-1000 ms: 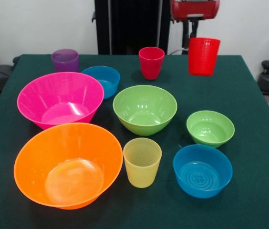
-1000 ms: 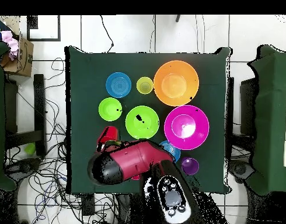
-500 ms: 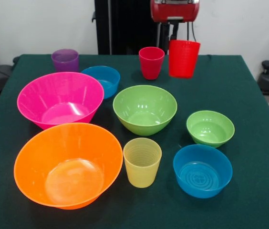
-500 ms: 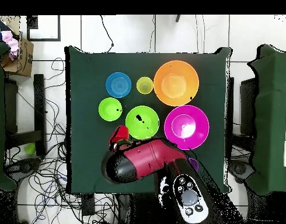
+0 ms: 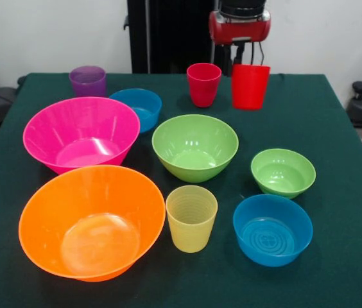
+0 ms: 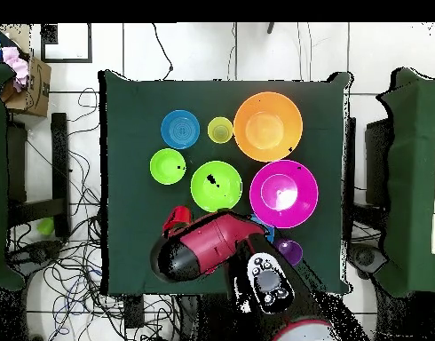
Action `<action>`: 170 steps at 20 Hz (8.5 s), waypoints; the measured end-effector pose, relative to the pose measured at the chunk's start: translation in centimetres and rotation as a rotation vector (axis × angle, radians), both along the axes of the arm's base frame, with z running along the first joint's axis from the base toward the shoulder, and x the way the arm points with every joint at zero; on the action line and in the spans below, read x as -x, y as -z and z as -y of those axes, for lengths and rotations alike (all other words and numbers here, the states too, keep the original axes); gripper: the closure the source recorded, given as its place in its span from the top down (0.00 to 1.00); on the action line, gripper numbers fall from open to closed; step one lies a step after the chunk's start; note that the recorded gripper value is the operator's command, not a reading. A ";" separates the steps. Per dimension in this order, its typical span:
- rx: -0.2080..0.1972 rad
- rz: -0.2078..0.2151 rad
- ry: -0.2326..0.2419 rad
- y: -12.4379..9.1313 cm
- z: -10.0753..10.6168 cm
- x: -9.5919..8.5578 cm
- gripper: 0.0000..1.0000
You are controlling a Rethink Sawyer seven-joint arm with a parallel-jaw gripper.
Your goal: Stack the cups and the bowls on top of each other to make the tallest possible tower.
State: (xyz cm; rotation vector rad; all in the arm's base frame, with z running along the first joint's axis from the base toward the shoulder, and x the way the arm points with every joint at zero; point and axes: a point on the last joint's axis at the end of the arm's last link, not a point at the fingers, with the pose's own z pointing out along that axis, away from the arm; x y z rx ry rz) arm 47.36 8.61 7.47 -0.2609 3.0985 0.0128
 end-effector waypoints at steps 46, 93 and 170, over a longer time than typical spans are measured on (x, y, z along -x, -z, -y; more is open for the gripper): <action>0.026 -0.069 0.021 6.0 1.2 -0.3 0.00; -0.021 -0.046 0.203 0.9 4.8 -5.6 0.00; 0.081 -0.006 0.164 -0.7 12.6 -8.2 0.00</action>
